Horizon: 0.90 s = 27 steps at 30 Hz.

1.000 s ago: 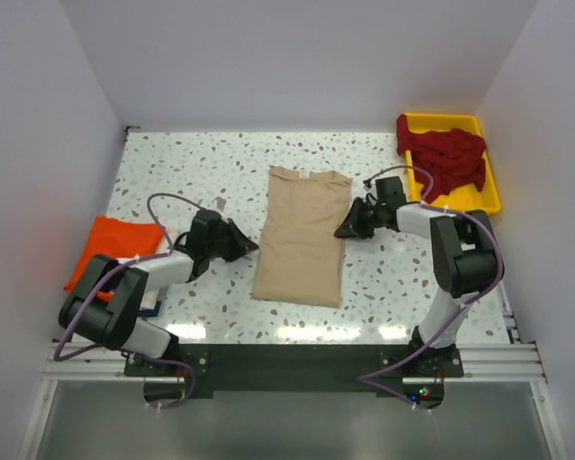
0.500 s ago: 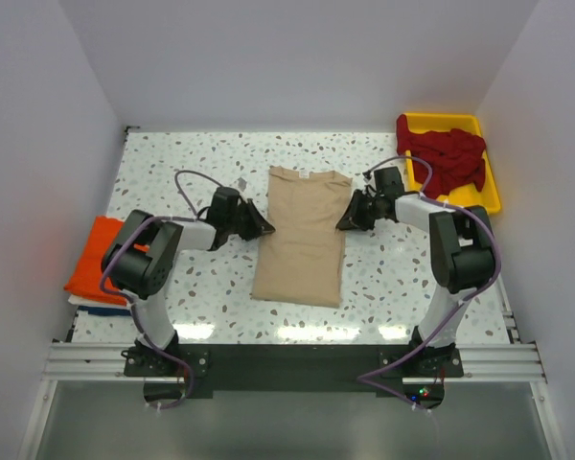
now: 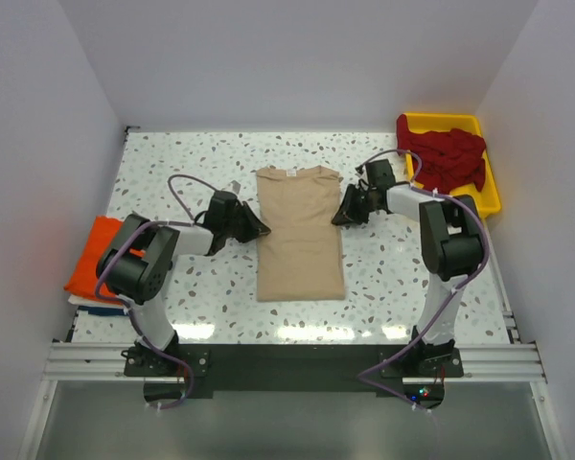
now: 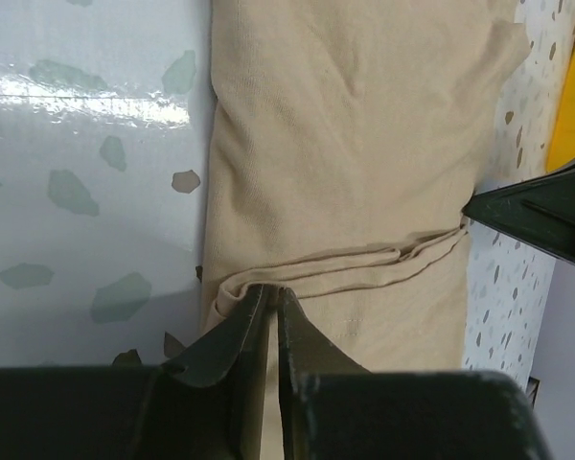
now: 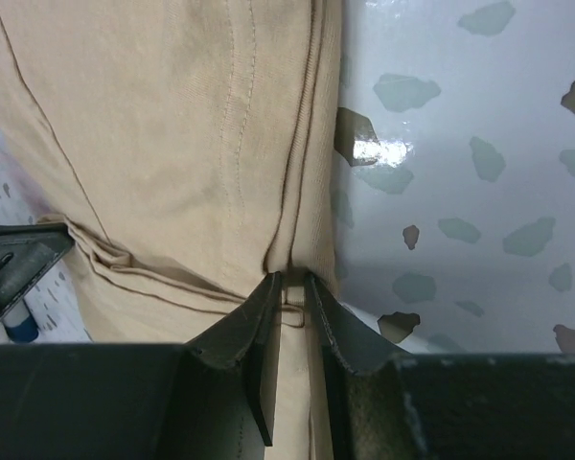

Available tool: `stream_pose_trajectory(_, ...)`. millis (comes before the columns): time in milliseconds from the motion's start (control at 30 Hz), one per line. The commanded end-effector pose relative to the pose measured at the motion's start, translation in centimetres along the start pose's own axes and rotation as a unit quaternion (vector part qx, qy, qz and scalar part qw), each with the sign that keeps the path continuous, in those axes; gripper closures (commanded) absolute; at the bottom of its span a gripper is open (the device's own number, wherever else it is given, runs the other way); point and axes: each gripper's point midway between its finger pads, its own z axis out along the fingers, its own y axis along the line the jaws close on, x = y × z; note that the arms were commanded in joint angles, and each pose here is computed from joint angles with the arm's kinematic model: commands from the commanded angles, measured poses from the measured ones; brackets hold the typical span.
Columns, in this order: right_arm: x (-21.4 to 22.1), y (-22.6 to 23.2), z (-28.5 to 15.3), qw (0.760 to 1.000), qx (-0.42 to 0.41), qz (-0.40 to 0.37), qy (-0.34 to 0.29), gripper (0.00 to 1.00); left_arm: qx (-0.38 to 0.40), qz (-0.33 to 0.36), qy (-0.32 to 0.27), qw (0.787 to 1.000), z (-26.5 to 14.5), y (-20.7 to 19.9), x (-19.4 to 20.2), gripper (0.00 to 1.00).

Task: Fold and stack the t-shirts
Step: Fold the tshirt

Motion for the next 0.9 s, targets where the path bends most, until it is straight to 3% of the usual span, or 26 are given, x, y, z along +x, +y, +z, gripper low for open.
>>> stream_pose_trajectory(0, -0.7, -0.6, -0.1, 0.999, 0.030, -0.014, -0.002, 0.79, 0.003, 0.019, -0.023, 1.000, -0.3, -1.1, -1.9, 0.85)
stream_pose_trajectory(100, -1.5, 0.7, -2.0, 0.999, 0.026, -0.022, -0.027, 0.78, 0.030, 0.034, -0.021, 0.999, -0.3, -3.0, -3.0, 0.80)
stream_pose_trajectory(233, -2.0, 2.0, -5.2, 0.997, 0.024, -0.031, -0.060, 0.64, 0.058, 0.055, -0.058, 0.995, -2.7, -6.2, -6.0, 0.65)
stream_pose_trajectory(267, -2.0, 2.4, -6.0, 0.997, 0.020, -0.031, -0.068, 0.57, 0.056, 0.059, -0.064, 0.995, -3.2, -6.5, -6.4, 0.63)
stream_pose_trajectory(367, -0.7, 2.3, -8.2, 0.996, 0.026, -0.032, -0.083, 0.52, 0.036, 0.070, -0.076, 0.994, -5.3, -6.8, -7.1, 0.60)
stream_pose_trajectory(567, 5.9, 1.2, -10.2, 0.997, 0.003, -0.020, -0.068, 0.52, 0.010, 0.076, -0.029, 0.997, -8.6, -3.0, -1.9, 0.51)
stream_pose_trajectory(700, 11.2, -1.5, -10.7, 0.999, 0.018, -0.010, -0.042, 0.52, 0.046, 0.086, 0.011, 0.995, -10.6, -2.4, 2.2, 0.48)
stream_pose_trajectory(867, 15.1, -1.5, -11.3, 1.000, -0.004, 0.000, -0.028, 0.52, 0.085, 0.082, 0.073, 0.990, -12.4, -0.9, 7.4, 0.46)
